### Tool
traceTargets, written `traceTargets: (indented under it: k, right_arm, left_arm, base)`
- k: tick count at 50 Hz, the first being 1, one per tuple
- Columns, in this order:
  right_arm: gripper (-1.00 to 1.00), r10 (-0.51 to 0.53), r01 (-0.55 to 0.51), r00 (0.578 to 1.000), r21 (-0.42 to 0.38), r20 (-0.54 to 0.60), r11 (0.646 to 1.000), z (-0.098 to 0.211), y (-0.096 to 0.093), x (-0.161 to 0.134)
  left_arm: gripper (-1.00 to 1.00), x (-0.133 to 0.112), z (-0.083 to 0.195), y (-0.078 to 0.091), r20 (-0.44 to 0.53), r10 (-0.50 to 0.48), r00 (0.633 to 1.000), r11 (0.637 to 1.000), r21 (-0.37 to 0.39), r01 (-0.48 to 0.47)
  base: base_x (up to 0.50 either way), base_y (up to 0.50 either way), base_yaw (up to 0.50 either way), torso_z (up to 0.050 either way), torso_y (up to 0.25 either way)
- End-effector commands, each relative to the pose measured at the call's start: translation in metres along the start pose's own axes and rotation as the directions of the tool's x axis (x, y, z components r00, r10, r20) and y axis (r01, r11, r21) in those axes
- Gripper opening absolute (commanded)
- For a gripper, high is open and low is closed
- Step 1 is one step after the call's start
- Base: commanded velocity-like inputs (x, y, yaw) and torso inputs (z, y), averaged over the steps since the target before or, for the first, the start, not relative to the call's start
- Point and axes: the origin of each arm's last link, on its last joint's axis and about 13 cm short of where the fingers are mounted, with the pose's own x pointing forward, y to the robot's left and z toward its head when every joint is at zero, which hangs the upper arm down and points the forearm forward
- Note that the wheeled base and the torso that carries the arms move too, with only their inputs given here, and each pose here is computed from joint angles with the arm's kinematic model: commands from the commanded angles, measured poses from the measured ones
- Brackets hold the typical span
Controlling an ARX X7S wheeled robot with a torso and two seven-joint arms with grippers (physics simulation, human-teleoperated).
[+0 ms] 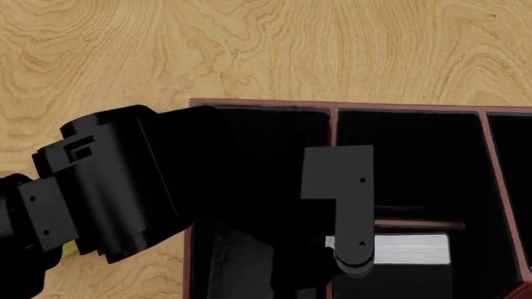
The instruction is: Pick up the book and place it in the back compartment of the caddy.
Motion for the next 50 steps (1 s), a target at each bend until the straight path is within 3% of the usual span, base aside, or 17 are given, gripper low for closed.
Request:
traceTargets:
  k: [1,47,48,50]
  right_arm:
    - [1.00,0.001,-0.001,1.000,-0.005,-0.003,1.000,-0.001,0.001,0.000]
    - [1.00,0.001,-0.001,1.000,-0.023,-0.009,1.000,-0.003,-0.002,-0.001]
    - [1.00,0.000,0.000,1.000,-0.021,-0.009,1.000,-0.003,-0.002,-0.001]
    - [1.00,0.002,-0.002,1.000,-0.022,-0.009,1.000,-0.003,-0.001,-0.001]
  left_arm:
    - [-1.00,0.006,0.000,0.001,0.032,-0.012,0.999,1.000,-0.017,0.012]
    - [-1.00,0.027,-0.015,-0.003,0.027,-0.048,0.998,0.999,-0.017,0.049]
    - [1.00,0.026,-0.014,-0.003,0.031,-0.053,0.998,0.998,-0.019,0.053]
    - [1.00,0.026,-0.014,-0.003,0.031,-0.052,0.998,0.998,-0.019,0.053]
  base:
    - [0.00,0.00,0.00,0.000,0.000]
    - [0.00,0.00,0.00,0.000,0.000]
    - [0.00,0.00,0.00,0.000,0.000]
    - [0.00,0.00,0.00,0.000,0.000]
